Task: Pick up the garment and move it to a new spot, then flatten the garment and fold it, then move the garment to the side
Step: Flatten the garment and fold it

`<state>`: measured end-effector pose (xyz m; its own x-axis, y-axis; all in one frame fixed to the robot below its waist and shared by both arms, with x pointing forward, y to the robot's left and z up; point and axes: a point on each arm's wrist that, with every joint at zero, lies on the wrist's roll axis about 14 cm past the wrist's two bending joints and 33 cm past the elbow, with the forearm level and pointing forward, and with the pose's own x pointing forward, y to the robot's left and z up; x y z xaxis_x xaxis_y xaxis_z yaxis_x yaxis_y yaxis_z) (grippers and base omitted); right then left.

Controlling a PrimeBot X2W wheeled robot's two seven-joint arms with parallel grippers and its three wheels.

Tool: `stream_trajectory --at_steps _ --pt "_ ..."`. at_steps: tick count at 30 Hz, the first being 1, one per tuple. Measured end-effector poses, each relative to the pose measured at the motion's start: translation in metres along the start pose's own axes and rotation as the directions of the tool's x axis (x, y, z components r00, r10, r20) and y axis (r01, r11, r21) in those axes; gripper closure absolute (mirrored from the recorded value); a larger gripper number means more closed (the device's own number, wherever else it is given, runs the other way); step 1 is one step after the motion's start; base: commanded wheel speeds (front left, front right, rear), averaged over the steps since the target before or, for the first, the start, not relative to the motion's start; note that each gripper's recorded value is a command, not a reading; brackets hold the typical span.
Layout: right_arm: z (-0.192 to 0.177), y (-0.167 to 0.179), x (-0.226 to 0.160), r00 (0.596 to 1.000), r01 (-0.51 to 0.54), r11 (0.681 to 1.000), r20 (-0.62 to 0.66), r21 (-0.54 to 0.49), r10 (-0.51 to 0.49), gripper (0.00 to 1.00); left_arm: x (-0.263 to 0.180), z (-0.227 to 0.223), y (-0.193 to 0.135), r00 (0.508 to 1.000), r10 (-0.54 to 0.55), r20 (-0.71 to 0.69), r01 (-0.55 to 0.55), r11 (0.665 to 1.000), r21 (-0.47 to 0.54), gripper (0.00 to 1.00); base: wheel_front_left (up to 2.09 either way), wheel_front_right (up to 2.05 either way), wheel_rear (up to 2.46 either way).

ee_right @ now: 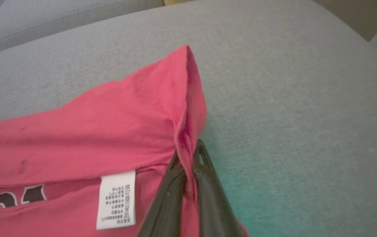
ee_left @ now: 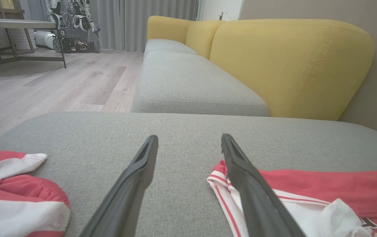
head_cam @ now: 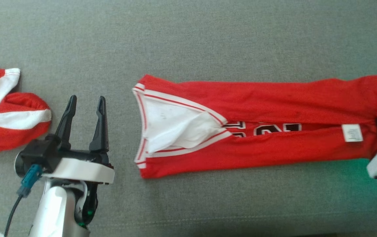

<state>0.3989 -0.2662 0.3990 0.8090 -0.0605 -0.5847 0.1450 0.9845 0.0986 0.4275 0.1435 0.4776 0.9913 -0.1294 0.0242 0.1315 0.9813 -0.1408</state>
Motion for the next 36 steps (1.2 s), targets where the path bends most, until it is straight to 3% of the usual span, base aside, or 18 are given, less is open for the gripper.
stream_trajectory --at_steps 6,10,14,18,24,25,26,33,36 --pt "0.026 0.011 -0.010 0.996 -0.033 0.999 0.080 -0.034 0.036 1.00 -0.005 0.006 0.001 1.000 0.007 0.013 -0.007 1.000 0.000 0.00 0.00 0.00 0.00" --pt "0.056 0.050 -0.024 0.975 -0.128 0.986 0.167 -0.108 0.145 1.00 -0.013 0.007 0.000 1.000 0.008 0.010 -0.008 1.000 -0.001 0.00 0.00 0.00 0.00" --pt "0.080 0.102 -0.040 0.933 -0.257 0.950 0.212 -0.176 0.291 1.00 -0.017 0.011 -0.002 1.000 0.006 0.018 -0.006 1.000 -0.001 0.00 0.00 0.00 0.00" --pt "0.078 0.170 -0.054 0.865 -0.430 0.873 0.173 -0.230 0.472 1.00 -0.021 0.015 -0.003 1.000 0.001 0.027 -0.001 1.000 -0.002 0.00 0.00 0.00 0.00" --pt "0.042 0.263 -0.066 0.727 -0.666 0.725 0.062 -0.176 0.684 1.00 -0.028 0.012 0.000 1.000 0.017 0.014 -0.017 1.000 -0.002 0.00 0.00 0.00 0.00" --pt "0.035 0.274 -0.066 0.708 -0.691 0.704 0.044 -0.163 0.705 1.00 -0.029 0.011 0.003 1.000 0.025 0.011 -0.025 1.000 -0.002 0.00 0.00 0.00 0.00" --pt "0.035 0.274 -0.066 0.708 -0.691 0.704 0.044 -0.163 0.705 1.00 -0.029 0.011 0.003 1.000 0.025 0.011 -0.025 1.000 -0.002 0.00 0.00 0.00 0.00" --pt "-0.009 0.329 -0.069 0.570 -0.821 0.569 -0.044 -0.042 0.820 1.00 -0.032 0.009 0.014 0.998 0.057 0.003 -0.057 0.998 0.003 0.00 0.00 0.00 0.00" --pt "-0.024 0.342 -0.064 0.539 -0.842 0.540 -0.067 -0.004 0.840 1.00 -0.031 0.007 0.020 0.997 0.076 -0.003 -0.076 0.997 0.003 0.00 0.00 0.00 0.00"
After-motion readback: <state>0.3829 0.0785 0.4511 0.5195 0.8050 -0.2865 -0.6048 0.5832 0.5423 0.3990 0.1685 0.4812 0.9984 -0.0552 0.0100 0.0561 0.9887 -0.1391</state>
